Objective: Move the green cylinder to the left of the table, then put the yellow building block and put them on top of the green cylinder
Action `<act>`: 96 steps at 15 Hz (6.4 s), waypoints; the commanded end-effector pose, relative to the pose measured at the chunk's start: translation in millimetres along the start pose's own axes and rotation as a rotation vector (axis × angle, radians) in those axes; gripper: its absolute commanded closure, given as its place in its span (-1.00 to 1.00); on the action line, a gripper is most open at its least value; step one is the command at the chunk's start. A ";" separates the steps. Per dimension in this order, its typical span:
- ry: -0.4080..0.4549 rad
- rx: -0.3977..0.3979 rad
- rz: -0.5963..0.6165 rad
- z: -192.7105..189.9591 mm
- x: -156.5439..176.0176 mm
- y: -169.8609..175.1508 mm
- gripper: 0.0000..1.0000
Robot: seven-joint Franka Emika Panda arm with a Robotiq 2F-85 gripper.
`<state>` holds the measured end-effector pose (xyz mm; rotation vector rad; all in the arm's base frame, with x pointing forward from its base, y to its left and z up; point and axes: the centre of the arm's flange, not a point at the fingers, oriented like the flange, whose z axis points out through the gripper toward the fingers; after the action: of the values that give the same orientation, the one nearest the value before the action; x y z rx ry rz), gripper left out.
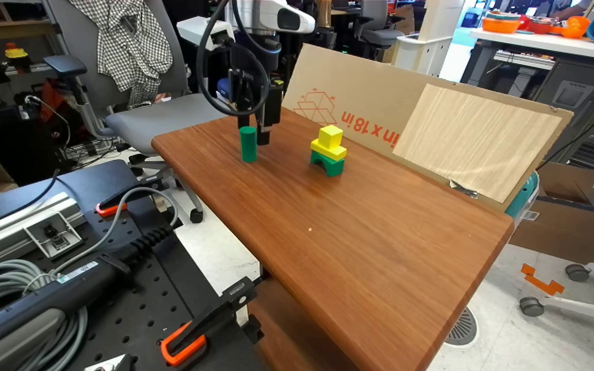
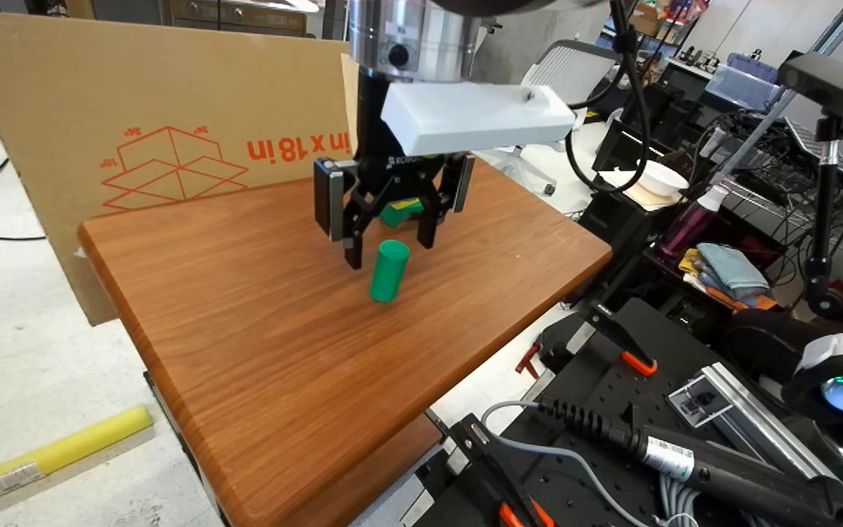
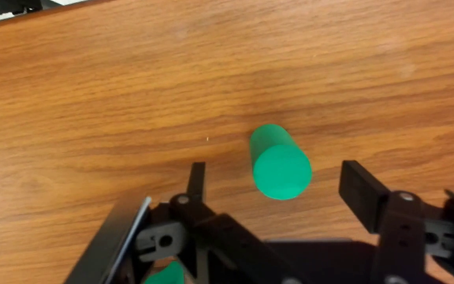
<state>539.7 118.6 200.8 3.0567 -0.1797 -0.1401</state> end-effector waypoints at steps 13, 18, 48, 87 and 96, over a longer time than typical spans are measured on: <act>0.126 0.018 0.143 -79.9 78.7 99.6 -1.00; 0.099 0.025 0.124 -59.8 106.2 93.7 -1.00; 0.001 0.018 0.066 -31.8 126.2 84.5 0.81; 0.084 -0.088 -0.152 -34.0 -24.8 -6.0 0.81; 0.059 -0.056 -0.132 -21.3 -7.4 -6.2 0.81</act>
<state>525.6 125.1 225.2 2.9854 0.0412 -0.0771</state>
